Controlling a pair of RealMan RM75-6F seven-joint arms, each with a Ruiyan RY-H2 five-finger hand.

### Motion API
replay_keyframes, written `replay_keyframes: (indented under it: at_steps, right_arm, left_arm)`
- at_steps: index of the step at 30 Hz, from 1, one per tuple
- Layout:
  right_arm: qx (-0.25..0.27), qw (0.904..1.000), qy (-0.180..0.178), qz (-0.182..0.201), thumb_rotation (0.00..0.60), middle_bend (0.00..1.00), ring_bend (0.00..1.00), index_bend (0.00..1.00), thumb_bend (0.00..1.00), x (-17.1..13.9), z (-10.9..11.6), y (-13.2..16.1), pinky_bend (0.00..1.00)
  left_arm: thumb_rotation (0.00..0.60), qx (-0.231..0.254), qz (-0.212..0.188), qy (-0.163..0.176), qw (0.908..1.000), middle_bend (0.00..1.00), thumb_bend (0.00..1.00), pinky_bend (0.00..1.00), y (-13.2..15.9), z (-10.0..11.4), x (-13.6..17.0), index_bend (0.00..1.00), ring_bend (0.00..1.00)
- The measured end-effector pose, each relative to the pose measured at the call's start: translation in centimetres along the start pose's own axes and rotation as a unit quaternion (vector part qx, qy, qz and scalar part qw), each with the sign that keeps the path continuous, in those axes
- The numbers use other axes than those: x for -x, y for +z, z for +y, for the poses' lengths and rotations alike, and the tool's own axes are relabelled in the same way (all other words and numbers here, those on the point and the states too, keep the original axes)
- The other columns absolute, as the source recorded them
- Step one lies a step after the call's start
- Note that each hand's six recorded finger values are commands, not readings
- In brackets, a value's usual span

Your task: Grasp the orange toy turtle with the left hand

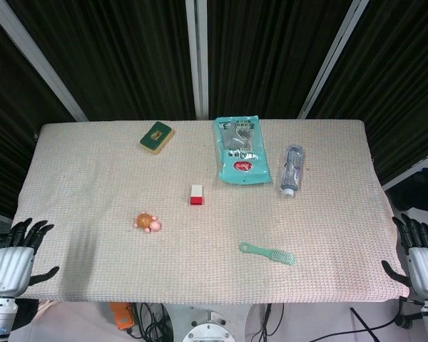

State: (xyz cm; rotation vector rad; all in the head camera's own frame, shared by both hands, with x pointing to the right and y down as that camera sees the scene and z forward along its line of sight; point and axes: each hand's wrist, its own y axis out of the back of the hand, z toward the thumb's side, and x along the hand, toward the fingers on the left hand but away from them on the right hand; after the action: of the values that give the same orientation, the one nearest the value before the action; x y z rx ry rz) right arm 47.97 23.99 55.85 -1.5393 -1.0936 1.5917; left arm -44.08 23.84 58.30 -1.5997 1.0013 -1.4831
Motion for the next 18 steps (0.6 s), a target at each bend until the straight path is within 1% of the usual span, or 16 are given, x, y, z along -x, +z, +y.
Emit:
replay_keyframes:
  at_steps: [12,15,18]
  right_arm:
    - [0.000,1.0000,-0.001,0.001,0.600,0.00,0.00,0.00,0.17,0.1,0.0,0.0,0.00]
    - [-0.001,1.0000,-0.003,0.002,0.600,0.00,0.00,0.00,0.17,0.2,0.1,0.0,0.00]
    - [-0.001,1.0000,-0.004,0.001,0.600,0.00,0.00,0.00,0.17,0.4,0.2,0.1,0.00]
  left_arm:
    - [0.600,0.000,-0.003,-0.001,1.0000,0.12,0.09,0.08,0.1,0.1,-0.1,0.17,0.00]
    - [0.600,0.005,-0.013,-0.003,0.9999,0.12,0.09,0.08,0.6,0.2,-0.5,0.17,0.00]
    - [0.600,0.015,-0.033,-0.009,0.9993,0.12,0.09,0.08,1.6,0.3,-1.3,0.17,0.00]
